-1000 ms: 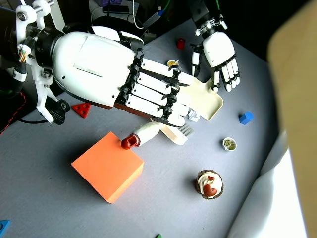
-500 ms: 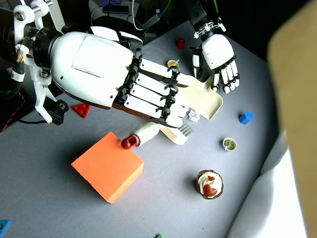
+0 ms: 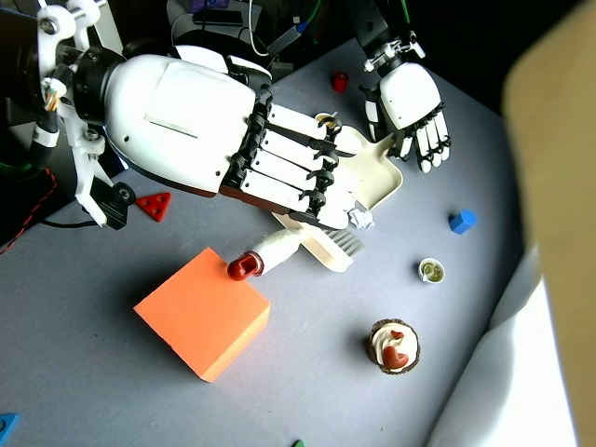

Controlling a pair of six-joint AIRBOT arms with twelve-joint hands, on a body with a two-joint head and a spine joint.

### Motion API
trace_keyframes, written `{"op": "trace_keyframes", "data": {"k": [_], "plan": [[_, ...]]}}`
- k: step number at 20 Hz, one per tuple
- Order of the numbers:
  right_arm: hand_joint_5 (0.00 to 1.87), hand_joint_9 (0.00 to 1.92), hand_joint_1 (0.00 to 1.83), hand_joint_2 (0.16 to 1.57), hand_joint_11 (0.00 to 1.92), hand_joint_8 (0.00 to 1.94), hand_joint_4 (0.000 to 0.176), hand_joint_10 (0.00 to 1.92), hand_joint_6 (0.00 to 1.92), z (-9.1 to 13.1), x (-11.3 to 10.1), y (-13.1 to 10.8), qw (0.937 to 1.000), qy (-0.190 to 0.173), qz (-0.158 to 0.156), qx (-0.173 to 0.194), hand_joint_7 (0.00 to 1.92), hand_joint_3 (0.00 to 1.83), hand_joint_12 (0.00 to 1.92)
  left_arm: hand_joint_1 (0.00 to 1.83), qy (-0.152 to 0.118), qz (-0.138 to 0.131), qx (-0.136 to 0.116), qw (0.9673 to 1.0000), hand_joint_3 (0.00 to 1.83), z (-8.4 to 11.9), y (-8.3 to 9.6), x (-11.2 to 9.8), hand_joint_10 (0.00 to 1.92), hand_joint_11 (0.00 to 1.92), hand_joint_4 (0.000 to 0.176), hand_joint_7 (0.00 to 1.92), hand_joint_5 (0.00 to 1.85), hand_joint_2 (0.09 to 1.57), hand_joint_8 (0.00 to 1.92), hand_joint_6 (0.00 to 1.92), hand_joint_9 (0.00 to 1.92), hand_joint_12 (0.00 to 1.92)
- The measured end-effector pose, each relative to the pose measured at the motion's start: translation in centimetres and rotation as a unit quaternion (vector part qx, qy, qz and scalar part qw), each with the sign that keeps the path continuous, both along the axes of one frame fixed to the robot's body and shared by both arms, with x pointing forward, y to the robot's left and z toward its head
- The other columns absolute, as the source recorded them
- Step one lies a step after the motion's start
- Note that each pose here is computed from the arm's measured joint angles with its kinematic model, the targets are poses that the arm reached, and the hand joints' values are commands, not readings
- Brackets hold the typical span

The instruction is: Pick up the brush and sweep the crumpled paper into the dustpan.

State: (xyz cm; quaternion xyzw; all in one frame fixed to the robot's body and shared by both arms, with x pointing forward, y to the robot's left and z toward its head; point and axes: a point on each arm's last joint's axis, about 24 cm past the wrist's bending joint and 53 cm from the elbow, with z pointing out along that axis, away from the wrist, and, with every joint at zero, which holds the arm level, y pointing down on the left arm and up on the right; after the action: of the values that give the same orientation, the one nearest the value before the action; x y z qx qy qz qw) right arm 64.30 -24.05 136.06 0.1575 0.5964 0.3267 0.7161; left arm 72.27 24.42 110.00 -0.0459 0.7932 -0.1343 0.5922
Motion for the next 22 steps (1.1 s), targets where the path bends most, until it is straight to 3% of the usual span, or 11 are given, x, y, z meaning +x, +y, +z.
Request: {"op": "trace_keyframes", "data": {"k": [4,6,8,9,11,12,17,19,20,21,22], "plan": [[0.02,0.06,0.0,0.91,0.07,0.0,0.0,0.0,0.01,-0.3,0.0,0.2,1.0,0.004,0.0,-0.002,0.03,0.0,0.02,1.14,-0.002,-0.005,0.003,1.0,0.0,0.3,-0.1,0.3,0.0,0.17,0.0,0.36,1.11,1.06,0.0,0.77,0.29,0.27],[0.02,0.06,0.0,0.92,0.05,0.0,0.0,0.0,0.0,-0.3,0.0,0.2,1.0,0.003,0.0,-0.002,0.03,0.0,0.01,1.08,-0.003,-0.008,0.0,1.0,0.01,0.5,-0.4,0.7,0.01,0.1,0.038,0.32,1.02,1.1,0.01,0.92,0.25,0.24],[0.02,0.06,0.0,0.93,0.05,0.0,0.0,0.0,0.0,-0.4,0.0,0.1,1.0,0.004,-0.003,-0.003,0.03,0.01,0.01,1.07,-0.004,-0.011,0.0,0.9999,0.0,0.6,-0.6,1.0,0.0,0.08,0.032,0.31,0.99,1.12,0.0,0.97,0.23,0.22],[0.03,0.06,0.0,0.93,0.06,0.0,0.0,0.0,0.01,-0.5,0.0,0.0,1.0,0.003,-0.008,-0.004,0.04,0.01,0.01,1.05,-0.001,-0.015,0.001,0.9999,0.0,0.6,-0.8,1.1,0.0,0.1,0.056,0.27,0.96,1.13,0.0,1.02,0.21,0.23],[0.03,0.06,0.0,0.94,0.07,0.01,0.0,0.01,0.01,-0.5,0.0,-0.2,0.9999,0.001,-0.014,-0.002,0.04,0.01,0.02,1.08,-0.003,-0.018,0.003,0.9998,0.0,0.6,-0.9,1.2,0.01,0.13,0.037,0.28,1.02,1.1,0.0,0.92,0.24,0.24],[0.03,0.06,0.0,0.94,0.07,0.01,0.0,0.01,0.01,-0.5,-0.2,-0.1,0.9998,-0.002,-0.019,-0.003,0.04,0.0,0.02,1.06,-0.003,-0.019,0.002,0.9998,0.0,0.6,-1.0,1.2,0.01,0.12,0.076,0.28,1.01,1.11,0.0,0.93,0.24,0.24],[0.02,0.06,0.0,0.93,0.06,0.0,0.0,0.0,0.0,-1.3,-1.7,2.1,0.9982,-0.026,-0.024,-0.049,0.03,0.0,0.01,1.06,-0.015,-0.019,-0.005,0.9997,0.0,1.5,-1.6,2.0,0.0,0.12,0.059,0.27,0.99,1.12,0.0,0.97,0.22,0.25],[0.03,0.09,0.02,0.93,0.09,0.01,0.0,0.01,0.01,0.1,-2.3,2.0,0.9965,-0.057,-0.037,-0.049,0.06,0.0,0.03,1.05,-0.02,-0.031,-0.004,0.9993,0.0,2.0,-2.4,2.1,0.0,0.13,0.095,0.27,1.0,1.11,0.0,0.95,0.22,0.25],[0.01,0.07,0.08,0.93,0.08,0.0,0.0,0.0,0.0,0.4,-2.5,1.8,0.9959,-0.064,-0.046,-0.045,0.04,0.0,0.02,1.06,-0.02,-0.037,0.0,0.9991,0.0,2.1,-2.7,2.2,0.0,0.12,0.067,0.28,1.0,1.11,0.0,0.94,0.22,0.25],[0.02,0.09,0.12,0.93,0.1,0.01,0.0,0.01,0.01,0.5,-2.5,1.5,0.9958,-0.064,-0.053,-0.04,0.05,0.0,0.03,1.06,-0.018,-0.038,-0.001,0.9991,0.0,2.2,-2.7,2.3,0.0,0.12,0.064,0.27,1.01,1.11,0.0,0.94,0.21,0.25],[0.0,0.09,0.2,0.93,0.11,0.0,0.0,0.01,0.0,0.5,-2.4,1.1,0.9952,-0.064,-0.062,-0.04,0.05,0.0,0.03,1.05,-0.019,-0.039,0.0,0.9991,0.0,2.4,-2.6,2.4,0.0,0.11,0.105,0.27,0.99,1.11,0.0,0.96,0.22,0.25]]}}
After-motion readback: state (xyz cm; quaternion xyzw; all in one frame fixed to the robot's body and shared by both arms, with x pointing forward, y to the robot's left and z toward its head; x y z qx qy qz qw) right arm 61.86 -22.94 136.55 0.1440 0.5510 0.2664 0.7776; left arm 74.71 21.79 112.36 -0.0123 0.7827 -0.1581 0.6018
